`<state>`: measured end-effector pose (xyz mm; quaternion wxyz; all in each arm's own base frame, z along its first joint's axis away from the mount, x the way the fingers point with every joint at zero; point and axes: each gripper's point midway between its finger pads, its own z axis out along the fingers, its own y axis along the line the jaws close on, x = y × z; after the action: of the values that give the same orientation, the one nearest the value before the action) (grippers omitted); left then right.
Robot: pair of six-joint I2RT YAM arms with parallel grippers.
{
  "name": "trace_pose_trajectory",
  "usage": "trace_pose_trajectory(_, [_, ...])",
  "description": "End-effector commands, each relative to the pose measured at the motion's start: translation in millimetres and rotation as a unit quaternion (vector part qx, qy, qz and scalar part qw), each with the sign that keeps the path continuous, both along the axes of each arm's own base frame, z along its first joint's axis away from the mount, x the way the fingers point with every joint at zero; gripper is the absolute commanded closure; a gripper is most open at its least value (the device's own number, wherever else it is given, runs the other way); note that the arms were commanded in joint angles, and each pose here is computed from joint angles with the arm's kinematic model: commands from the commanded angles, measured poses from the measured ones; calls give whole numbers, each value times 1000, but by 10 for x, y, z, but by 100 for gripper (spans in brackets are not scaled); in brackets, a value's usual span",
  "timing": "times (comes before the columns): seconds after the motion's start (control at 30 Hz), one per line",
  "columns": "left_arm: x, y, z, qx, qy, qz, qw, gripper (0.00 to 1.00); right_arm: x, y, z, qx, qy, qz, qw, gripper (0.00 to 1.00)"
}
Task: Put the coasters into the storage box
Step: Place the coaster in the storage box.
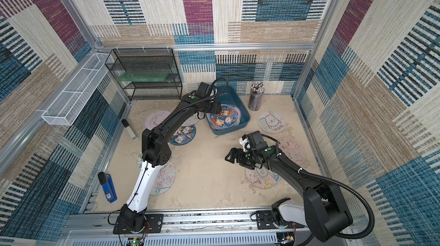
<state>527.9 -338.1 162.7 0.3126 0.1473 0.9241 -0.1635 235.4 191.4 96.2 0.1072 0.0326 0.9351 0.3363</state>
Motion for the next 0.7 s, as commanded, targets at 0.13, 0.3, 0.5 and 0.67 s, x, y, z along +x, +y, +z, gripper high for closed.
trace_pose_trajectory(0.13, [-204,72,198,-10,5,-11,1000,29,45,88,74,18,-10,7,1000,2])
trace_pose_trajectory(0.3, [-460,237,331,-26,10,-4,1000,28,83,165,103,27,-13,19,999,0])
trace_pose_trajectory(0.5, [-909,774,349,-32,36,43,998,27,128,319,113,29,-16,49,998,3])
trace_pose_trajectory(0.67, [-1392,1349,163,-13,70,98,993,27,170,472,104,31,-18,72,997,4])
